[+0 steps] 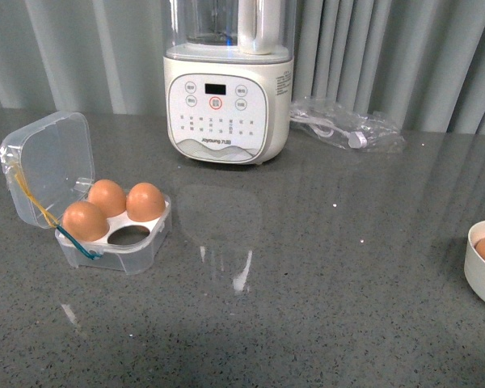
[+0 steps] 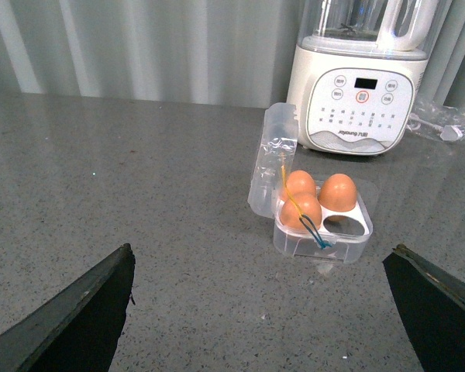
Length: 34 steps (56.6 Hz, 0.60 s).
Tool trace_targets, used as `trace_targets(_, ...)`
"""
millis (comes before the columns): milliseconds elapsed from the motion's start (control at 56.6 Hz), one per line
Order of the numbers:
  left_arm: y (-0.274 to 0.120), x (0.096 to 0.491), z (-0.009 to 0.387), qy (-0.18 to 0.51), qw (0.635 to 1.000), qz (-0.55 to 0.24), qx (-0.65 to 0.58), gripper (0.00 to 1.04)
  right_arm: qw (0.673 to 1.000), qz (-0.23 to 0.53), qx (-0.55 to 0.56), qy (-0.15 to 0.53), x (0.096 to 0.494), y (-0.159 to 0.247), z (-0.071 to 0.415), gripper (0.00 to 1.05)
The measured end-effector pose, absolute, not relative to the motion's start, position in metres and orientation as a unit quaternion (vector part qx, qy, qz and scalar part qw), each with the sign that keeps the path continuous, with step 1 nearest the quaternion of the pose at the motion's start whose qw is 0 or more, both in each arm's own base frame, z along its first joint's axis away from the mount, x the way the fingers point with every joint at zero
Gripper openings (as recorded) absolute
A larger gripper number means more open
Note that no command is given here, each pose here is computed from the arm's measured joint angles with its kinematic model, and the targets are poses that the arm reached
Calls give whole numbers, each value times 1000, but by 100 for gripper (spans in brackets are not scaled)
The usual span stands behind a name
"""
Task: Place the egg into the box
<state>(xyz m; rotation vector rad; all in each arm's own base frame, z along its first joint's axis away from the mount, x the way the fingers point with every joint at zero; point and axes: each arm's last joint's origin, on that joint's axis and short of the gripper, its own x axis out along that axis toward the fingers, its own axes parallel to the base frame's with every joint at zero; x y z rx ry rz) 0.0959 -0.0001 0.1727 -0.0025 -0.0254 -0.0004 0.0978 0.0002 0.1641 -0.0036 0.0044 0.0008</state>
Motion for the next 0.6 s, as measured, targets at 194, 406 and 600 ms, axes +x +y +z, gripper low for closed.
trace_targets(194,0,96,173,-13,1000,0,-1,98,1000,0,-2,2,98,0,164,97)
trace_targets(406,0,96,173,-13,1000,0,-1,98,1000,0,-2,2,98,0,164,97)
trace_targets(600,0,96,173,-13,1000,0,-1,98,1000,0,-2,2,98,0,164,97)
